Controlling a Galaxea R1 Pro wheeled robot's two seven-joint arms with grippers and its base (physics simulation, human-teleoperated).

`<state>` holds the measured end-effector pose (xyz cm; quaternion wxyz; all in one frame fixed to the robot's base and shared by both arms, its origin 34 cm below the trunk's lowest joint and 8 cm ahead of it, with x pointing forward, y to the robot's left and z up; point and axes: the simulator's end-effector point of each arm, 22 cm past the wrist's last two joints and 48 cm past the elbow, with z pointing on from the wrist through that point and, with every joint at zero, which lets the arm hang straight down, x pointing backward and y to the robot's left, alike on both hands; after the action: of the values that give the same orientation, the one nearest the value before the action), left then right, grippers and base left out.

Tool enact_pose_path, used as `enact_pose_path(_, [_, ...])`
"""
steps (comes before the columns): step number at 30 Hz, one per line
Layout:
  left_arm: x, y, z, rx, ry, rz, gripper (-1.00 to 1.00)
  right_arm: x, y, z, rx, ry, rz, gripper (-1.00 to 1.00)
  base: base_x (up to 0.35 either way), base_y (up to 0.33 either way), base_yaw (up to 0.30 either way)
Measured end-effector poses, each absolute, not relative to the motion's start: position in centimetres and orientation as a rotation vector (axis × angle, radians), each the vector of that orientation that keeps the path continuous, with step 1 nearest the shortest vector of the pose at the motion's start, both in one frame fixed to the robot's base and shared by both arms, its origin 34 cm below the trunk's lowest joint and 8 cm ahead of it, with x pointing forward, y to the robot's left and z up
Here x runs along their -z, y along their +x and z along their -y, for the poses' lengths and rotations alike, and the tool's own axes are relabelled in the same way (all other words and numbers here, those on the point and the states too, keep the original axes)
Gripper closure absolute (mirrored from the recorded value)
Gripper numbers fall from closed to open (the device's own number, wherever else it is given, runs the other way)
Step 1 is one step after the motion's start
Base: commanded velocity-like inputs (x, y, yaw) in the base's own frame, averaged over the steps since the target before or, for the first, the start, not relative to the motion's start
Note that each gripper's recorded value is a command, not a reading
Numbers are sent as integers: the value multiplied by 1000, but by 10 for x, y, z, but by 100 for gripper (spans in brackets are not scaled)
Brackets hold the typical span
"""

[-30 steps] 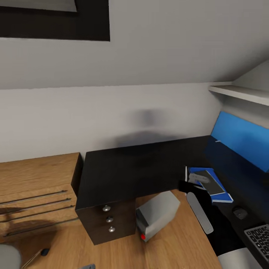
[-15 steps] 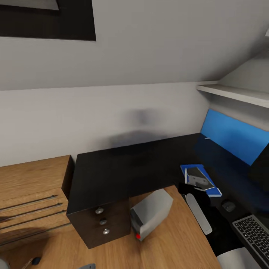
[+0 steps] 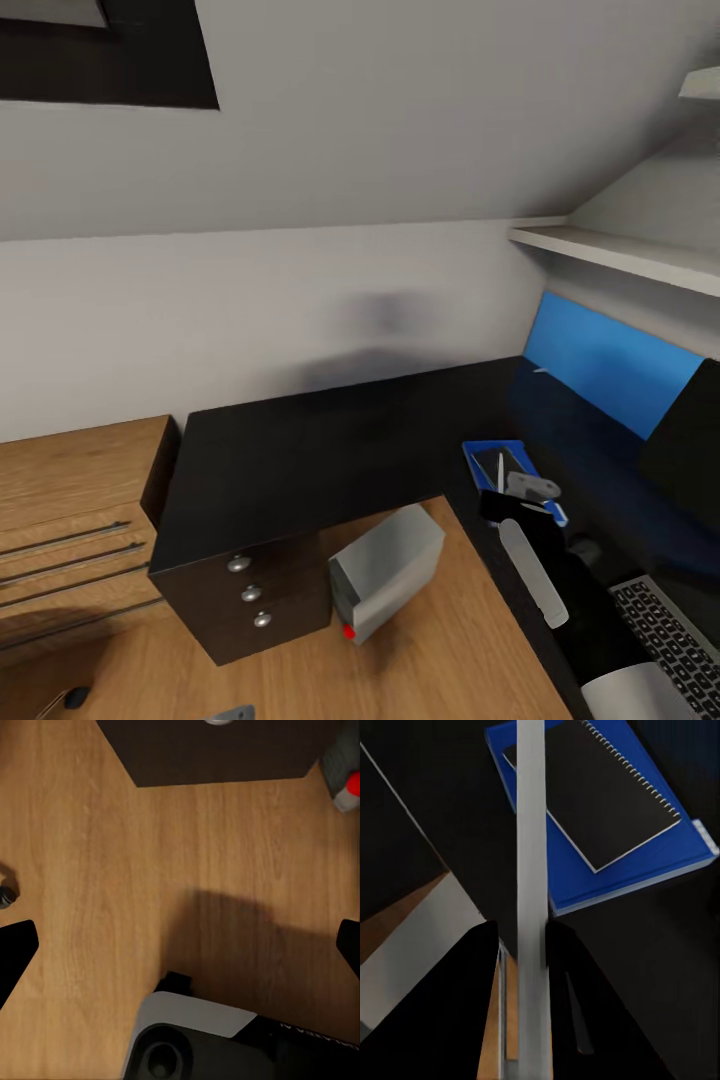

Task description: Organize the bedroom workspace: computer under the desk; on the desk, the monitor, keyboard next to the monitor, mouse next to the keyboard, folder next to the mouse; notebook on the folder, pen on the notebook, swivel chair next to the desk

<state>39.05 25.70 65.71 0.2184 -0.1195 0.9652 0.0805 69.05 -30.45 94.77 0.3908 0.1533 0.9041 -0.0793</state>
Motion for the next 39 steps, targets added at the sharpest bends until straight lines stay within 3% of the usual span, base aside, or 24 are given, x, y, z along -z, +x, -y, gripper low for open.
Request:
enact_pose_path(14, [-656, 389, -256, -222, -329, -2676, -100, -943, 693, 308, 207, 412, -2270, 100, 0, -14, 0])
enact_pose_path(24, [-641, 325, -288, -343, -337, -2639, -100, -927, 692, 319, 234, 458, -2250, 100, 0, 0, 0])
enact_pose_path(28, [-647, 305, -305, -396, -341, -2553, -100, -955, 762, 374, 346, 513, -2236, 100, 0, 0, 0])
enact_pose_path(39, [-648, 304, -307, -400, -341, -2549, -100, -907, 778, 387, 207, 531, -2301, 100, 100, 0, 0])
